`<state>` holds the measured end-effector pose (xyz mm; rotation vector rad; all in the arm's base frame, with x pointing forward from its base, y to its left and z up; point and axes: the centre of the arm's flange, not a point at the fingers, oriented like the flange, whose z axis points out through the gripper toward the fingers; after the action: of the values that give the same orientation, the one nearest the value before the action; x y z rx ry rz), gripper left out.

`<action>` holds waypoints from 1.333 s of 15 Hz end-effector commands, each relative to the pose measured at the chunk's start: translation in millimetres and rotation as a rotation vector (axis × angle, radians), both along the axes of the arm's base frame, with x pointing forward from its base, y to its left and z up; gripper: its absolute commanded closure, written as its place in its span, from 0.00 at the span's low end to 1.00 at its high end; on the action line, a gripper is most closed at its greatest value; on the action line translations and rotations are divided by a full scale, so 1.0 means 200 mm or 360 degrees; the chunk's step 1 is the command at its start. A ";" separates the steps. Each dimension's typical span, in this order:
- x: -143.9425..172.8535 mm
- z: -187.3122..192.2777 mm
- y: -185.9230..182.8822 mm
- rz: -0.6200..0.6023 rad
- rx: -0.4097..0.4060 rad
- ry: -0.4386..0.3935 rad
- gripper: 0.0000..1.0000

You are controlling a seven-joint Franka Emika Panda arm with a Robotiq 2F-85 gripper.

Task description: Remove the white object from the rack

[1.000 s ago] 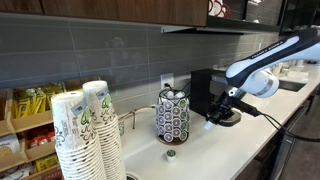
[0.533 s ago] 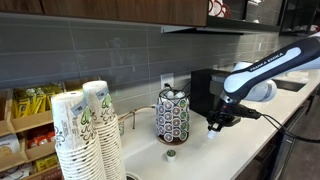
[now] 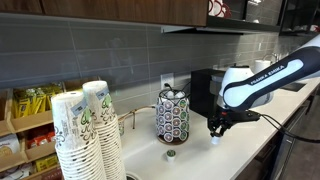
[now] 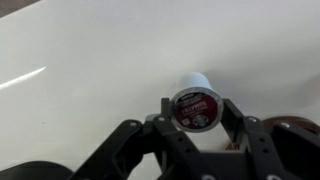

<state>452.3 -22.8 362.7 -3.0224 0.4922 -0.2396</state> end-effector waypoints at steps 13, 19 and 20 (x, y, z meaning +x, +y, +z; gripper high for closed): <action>0.02 0.10 0.02 -0.0005 -0.0044 -0.0025 0.00; 0.00 0.49 -0.04 0.0014 -0.0060 -0.0137 0.00; -0.01 0.54 -0.05 0.0024 -0.0065 -0.0156 0.00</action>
<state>461.6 -25.1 437.4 -3.0211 0.4873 -0.3777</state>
